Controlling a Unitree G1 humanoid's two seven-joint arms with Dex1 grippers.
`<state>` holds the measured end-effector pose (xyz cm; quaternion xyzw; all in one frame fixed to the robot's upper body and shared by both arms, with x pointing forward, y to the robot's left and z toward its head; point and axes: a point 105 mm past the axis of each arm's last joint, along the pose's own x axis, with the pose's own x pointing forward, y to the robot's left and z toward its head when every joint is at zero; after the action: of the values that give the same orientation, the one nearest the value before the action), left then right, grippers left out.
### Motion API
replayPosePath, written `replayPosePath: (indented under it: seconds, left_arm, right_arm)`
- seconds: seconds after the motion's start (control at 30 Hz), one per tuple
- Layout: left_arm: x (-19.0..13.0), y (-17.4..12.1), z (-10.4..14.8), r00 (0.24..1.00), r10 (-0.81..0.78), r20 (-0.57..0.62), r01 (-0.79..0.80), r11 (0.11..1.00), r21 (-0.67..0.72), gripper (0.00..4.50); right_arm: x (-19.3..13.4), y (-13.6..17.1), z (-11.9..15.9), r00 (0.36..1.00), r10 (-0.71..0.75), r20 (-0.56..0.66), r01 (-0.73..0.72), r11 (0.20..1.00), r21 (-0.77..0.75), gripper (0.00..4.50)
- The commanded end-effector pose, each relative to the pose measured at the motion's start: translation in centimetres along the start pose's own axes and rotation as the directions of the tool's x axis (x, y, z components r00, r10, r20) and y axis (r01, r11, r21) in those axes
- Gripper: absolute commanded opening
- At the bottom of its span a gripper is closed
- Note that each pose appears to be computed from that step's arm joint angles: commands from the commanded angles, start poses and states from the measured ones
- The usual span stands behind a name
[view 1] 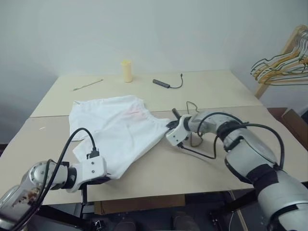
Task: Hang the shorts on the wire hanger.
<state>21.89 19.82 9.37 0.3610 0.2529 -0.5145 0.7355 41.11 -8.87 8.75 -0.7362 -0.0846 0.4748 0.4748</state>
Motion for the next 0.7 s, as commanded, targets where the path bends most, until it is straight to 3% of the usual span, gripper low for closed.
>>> replayPosePath:
  seconds: [0.03,0.17,0.4,0.53,0.7]
  left_arm:
    - [-0.7,0.7,-1.7,0.996,-0.025,-0.091,0.028,0.999,0.035,0.00]
    - [-1.1,1.9,-2.5,0.992,-0.021,-0.125,0.030,0.997,0.069,0.00]
    - [-3.1,2.2,-4.3,0.976,-0.071,-0.207,0.086,0.994,0.064,0.00]
    - [-4.9,-0.3,-5.0,0.956,-0.174,-0.234,0.176,0.984,-0.013,0.00]
    - [-5.3,-4.2,-4.1,0.933,-0.306,-0.191,0.296,0.952,-0.077,0.00]
  right_arm:
    - [-2.8,0.9,-2.2,1.000,0.001,-0.026,0.001,0.995,0.097,0.04]
    - [-4.8,3.2,-0.5,0.997,0.045,0.060,-0.054,0.988,0.148,0.04]
    - [-7.7,4.9,6.0,0.984,0.089,0.153,-0.130,0.950,0.283,0.04]
    - [-7.9,4.6,7.7,0.984,0.075,0.159,-0.125,0.935,0.333,0.04]
    - [-8.3,4.9,8.3,0.979,0.100,0.175,-0.152,0.937,0.315,0.04]
